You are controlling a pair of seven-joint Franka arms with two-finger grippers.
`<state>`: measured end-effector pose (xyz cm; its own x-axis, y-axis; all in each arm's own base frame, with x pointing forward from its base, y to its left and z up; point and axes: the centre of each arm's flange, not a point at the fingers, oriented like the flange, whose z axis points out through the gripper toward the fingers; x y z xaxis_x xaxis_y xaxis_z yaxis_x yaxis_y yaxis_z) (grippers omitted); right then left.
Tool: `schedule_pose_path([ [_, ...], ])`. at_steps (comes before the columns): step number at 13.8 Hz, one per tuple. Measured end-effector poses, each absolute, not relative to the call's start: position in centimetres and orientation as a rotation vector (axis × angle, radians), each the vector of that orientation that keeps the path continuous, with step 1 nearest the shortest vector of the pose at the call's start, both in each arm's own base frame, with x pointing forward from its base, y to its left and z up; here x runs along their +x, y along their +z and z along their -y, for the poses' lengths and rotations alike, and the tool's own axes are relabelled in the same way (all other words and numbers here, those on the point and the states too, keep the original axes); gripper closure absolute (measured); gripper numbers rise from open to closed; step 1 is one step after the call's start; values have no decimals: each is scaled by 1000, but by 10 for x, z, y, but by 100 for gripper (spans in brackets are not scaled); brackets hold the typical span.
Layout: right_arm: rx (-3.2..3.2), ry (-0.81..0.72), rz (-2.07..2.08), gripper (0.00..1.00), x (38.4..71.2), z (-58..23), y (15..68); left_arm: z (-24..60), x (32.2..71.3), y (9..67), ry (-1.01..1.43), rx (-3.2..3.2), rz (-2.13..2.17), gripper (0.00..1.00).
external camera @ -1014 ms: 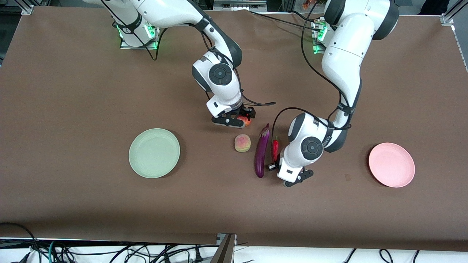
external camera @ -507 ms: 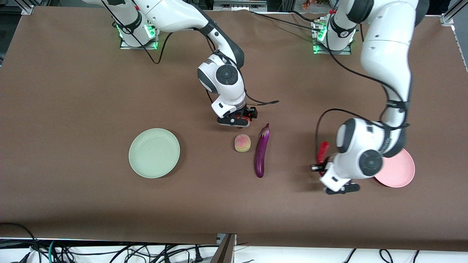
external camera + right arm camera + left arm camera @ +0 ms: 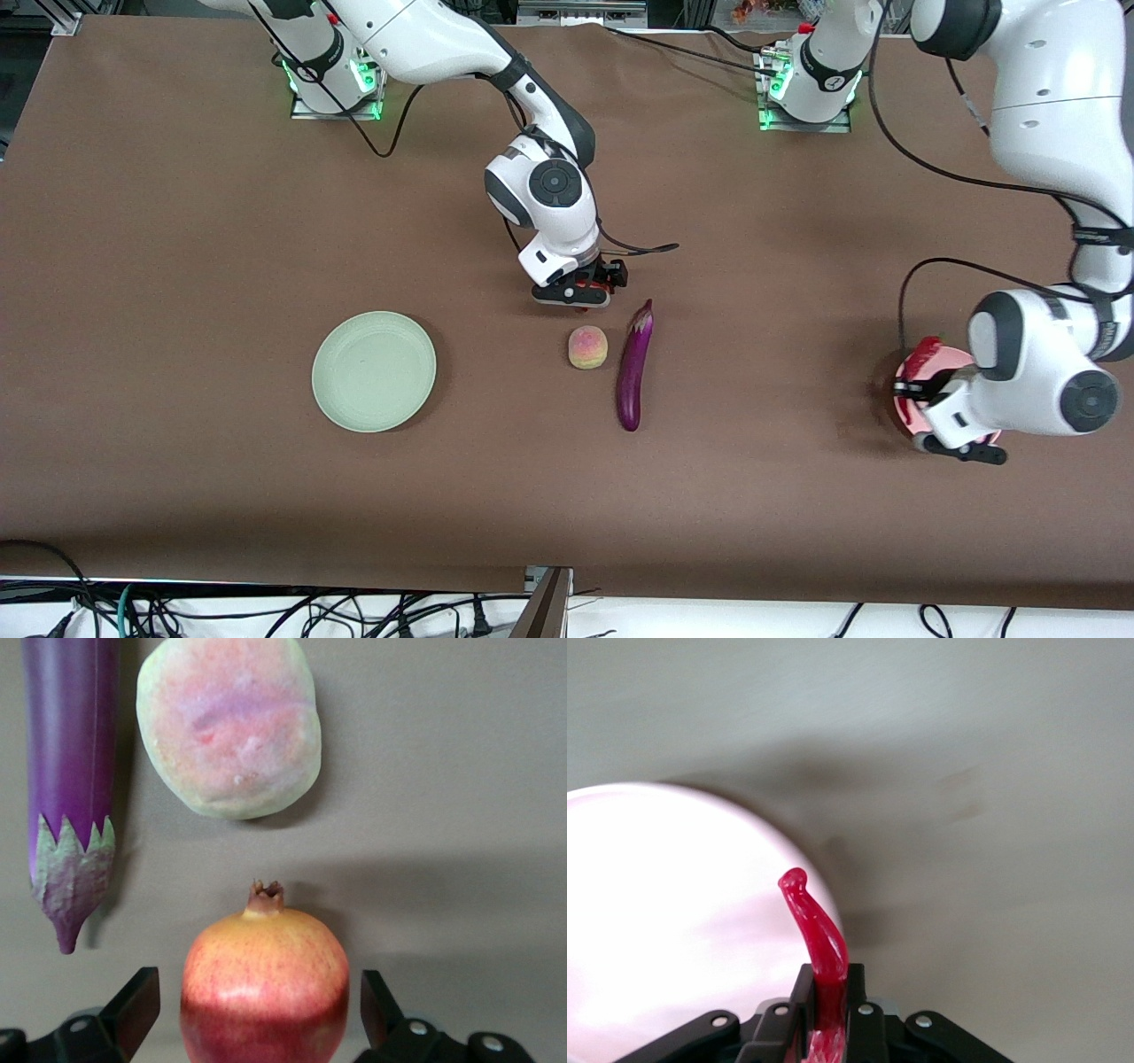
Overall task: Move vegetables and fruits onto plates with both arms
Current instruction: 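Carry the chili to the pink plate while the right gripper lifts the pomegranate, then release the chili on the pink plate while the right gripper carries the pomegranate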
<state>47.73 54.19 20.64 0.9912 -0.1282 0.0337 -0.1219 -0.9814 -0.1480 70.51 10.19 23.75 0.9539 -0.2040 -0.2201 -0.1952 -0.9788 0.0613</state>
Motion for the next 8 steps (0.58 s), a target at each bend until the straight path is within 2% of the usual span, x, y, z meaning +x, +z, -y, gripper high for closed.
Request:
schedule_pose_path([
  [4,-2999,-79,-163,1,475,-543,197,-160,697,237,-312,3057,401,83],
  [5,-2998,-84,-159,6,475,-543,195,-160,697,235,-299,3058,409,83],
  [6,-2995,-89,-158,16,475,-544,195,-157,697,231,-292,3057,417,83],
  [8,-2994,-93,-158,19,476,-544,195,-153,699,219,-274,3059,429,83],
])
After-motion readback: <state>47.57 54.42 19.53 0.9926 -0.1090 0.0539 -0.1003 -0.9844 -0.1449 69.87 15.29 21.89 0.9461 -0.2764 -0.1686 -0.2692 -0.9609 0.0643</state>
